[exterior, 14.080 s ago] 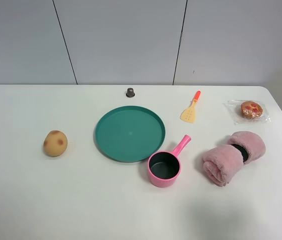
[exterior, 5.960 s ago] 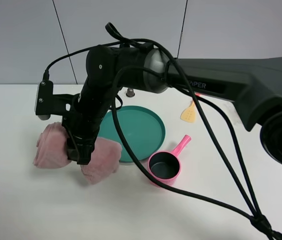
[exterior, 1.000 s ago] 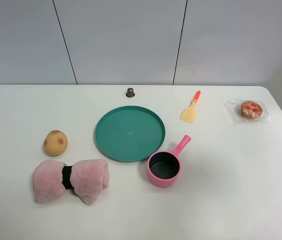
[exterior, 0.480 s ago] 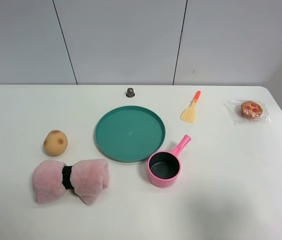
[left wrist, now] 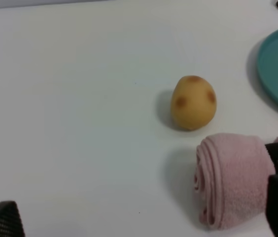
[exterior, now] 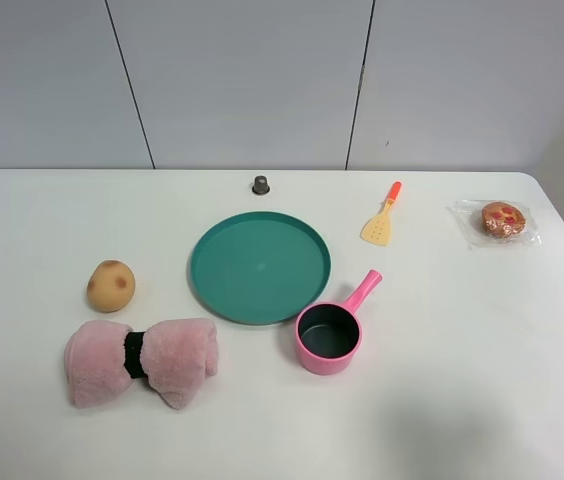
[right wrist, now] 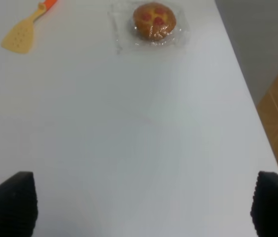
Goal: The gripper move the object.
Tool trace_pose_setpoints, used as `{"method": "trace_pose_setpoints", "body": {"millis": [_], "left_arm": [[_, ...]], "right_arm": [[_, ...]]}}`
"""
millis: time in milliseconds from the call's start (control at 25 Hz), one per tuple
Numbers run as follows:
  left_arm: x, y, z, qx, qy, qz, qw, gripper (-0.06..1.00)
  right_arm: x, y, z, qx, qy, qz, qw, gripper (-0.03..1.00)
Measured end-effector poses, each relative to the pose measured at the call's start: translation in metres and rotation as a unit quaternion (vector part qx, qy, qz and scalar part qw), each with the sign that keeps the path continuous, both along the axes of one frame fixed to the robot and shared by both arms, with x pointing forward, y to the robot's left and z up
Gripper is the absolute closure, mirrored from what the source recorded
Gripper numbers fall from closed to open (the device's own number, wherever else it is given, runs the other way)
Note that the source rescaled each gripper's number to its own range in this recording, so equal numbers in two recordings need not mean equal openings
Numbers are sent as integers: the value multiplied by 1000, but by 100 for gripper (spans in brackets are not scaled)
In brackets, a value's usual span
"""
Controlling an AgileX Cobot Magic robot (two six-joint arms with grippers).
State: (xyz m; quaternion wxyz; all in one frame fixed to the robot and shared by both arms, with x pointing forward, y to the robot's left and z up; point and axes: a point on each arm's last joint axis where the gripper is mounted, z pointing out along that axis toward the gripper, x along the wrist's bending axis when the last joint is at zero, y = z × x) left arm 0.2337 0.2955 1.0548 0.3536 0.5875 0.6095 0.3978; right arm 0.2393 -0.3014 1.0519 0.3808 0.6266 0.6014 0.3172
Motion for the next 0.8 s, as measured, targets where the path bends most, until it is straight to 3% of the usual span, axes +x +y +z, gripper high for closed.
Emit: {"method": "trace_pose_setpoints", "body": {"millis": [800], "left_arm": [[0, 0, 0, 0, 0, 0, 1000, -6]], "right_arm": [[1, 0, -1, 4, -1, -3, 1000, 4]]}}
